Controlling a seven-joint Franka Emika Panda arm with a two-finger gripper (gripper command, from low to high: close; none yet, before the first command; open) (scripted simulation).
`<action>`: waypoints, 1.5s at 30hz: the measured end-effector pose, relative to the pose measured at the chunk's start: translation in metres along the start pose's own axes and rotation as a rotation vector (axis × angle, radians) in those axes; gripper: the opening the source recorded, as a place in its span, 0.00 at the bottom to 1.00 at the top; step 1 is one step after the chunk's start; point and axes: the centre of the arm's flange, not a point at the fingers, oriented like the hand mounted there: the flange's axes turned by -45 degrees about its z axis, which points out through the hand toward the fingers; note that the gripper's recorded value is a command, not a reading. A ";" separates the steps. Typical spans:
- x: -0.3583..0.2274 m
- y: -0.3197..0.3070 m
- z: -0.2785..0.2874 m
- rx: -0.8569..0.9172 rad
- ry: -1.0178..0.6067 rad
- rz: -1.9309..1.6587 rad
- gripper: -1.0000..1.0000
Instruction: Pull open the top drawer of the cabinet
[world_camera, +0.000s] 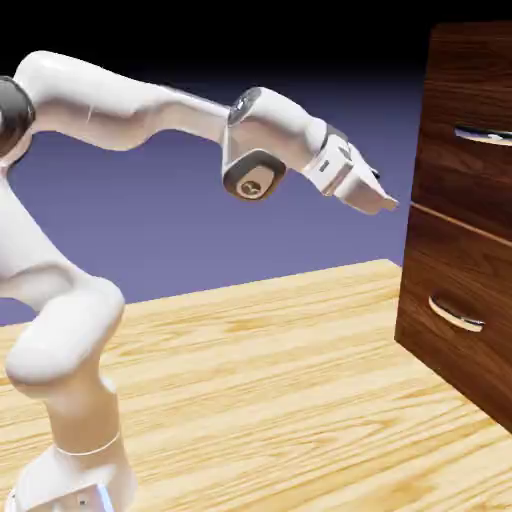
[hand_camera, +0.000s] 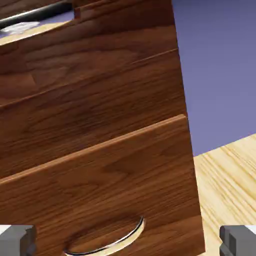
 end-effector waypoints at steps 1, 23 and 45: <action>0.004 -0.002 0.001 0.004 0.012 0.024 0.50; 0.047 -0.051 0.067 0.222 0.163 0.589 0.50; 0.069 -0.097 0.160 0.516 0.194 1.156 0.50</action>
